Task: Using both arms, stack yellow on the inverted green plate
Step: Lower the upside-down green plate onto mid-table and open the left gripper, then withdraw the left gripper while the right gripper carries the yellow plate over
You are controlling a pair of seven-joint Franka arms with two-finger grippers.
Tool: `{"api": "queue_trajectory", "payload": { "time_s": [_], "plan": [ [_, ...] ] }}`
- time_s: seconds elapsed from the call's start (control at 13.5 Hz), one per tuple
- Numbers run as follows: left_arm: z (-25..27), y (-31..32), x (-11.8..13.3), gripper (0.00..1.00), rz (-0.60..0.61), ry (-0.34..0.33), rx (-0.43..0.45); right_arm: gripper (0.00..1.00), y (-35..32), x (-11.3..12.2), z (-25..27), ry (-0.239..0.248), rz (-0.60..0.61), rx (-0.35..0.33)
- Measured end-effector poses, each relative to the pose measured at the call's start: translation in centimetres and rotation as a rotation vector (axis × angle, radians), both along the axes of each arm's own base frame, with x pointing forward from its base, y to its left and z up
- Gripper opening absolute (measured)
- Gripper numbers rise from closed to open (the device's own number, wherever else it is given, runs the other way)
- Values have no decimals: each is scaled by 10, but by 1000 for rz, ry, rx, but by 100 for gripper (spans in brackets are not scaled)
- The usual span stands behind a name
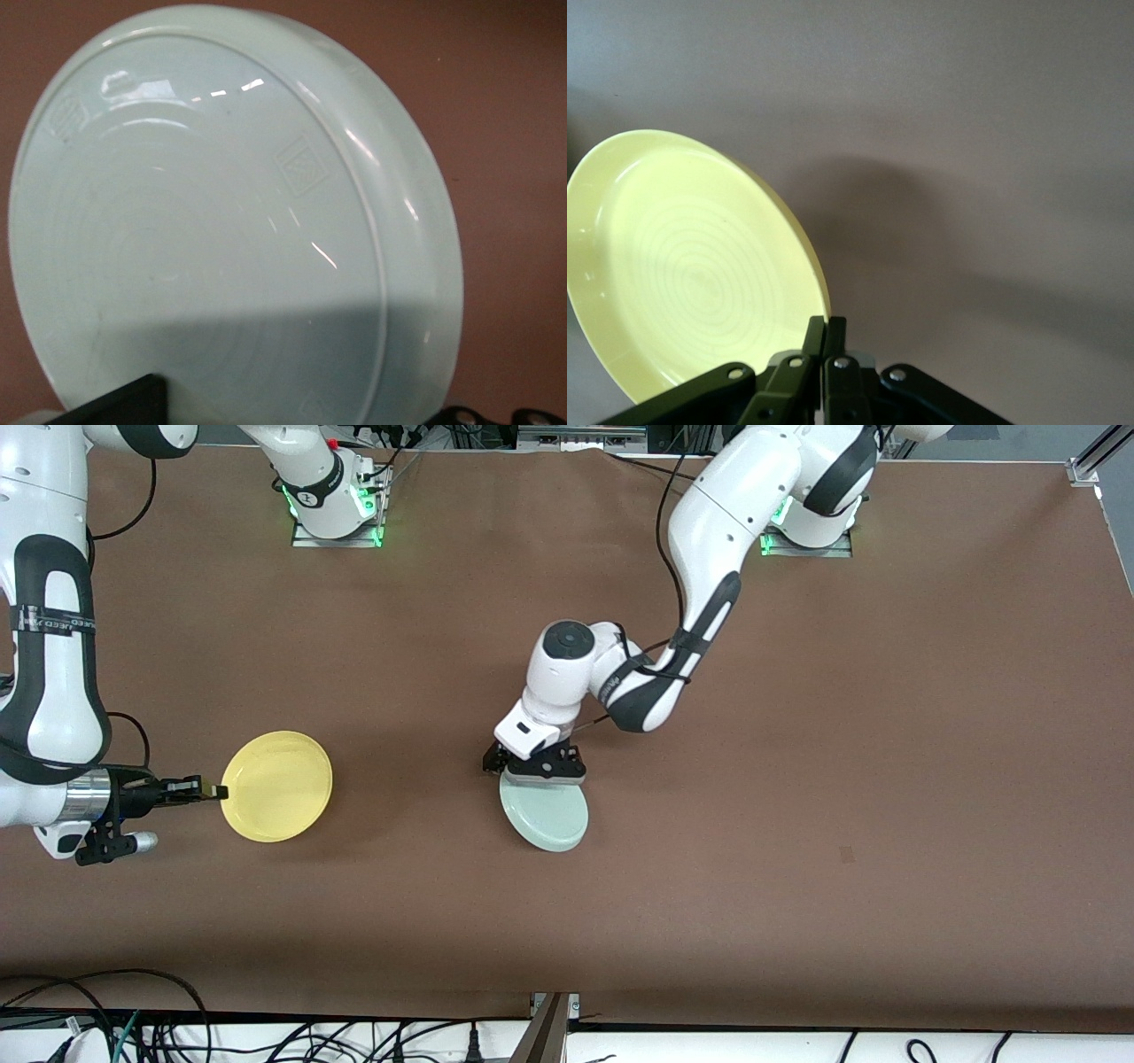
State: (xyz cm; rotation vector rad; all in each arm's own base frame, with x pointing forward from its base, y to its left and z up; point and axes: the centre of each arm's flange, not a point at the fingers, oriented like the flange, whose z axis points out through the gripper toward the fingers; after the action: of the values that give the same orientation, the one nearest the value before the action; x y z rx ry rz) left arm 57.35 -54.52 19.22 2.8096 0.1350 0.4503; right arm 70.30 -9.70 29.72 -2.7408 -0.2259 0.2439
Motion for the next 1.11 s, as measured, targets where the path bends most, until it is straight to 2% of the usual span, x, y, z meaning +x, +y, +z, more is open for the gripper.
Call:
{"api": "queue_trajectory", "payload": {
  "time_s": [0.15, 0.37, 0.44, 0.59, 0.74, 0.96, 1.11],
  "plan": [
    [-2, 0, 0, 100, -21, -11, -12, 2, 0, 0, 0, 1, 0, 0],
    [-2, -3, -4, 100, -82, 7, 49, 2, 0, 0, 0, 1, 1, 1],
    [1, -5, -5, 100, -90, 37, 82, 2, 0, 0, 0, 2, 1, 1],
    [4, -5, -13, 100, -93, 144, 198, 2, 1, 0, 0, 3, -2, 0],
    [18, -16, -31, 100, -121, 199, 272, 2, 4, 0, 0, 11, -18, -4],
    [32, -45, -65, 100, -165, 216, 286, 2, 6, 2, 7, 5, -26, -8],
    [32, -43, -63, 100, -144, 258, 249, 2, 8, 0, 15, 14, -27, -4]
  ]
}}
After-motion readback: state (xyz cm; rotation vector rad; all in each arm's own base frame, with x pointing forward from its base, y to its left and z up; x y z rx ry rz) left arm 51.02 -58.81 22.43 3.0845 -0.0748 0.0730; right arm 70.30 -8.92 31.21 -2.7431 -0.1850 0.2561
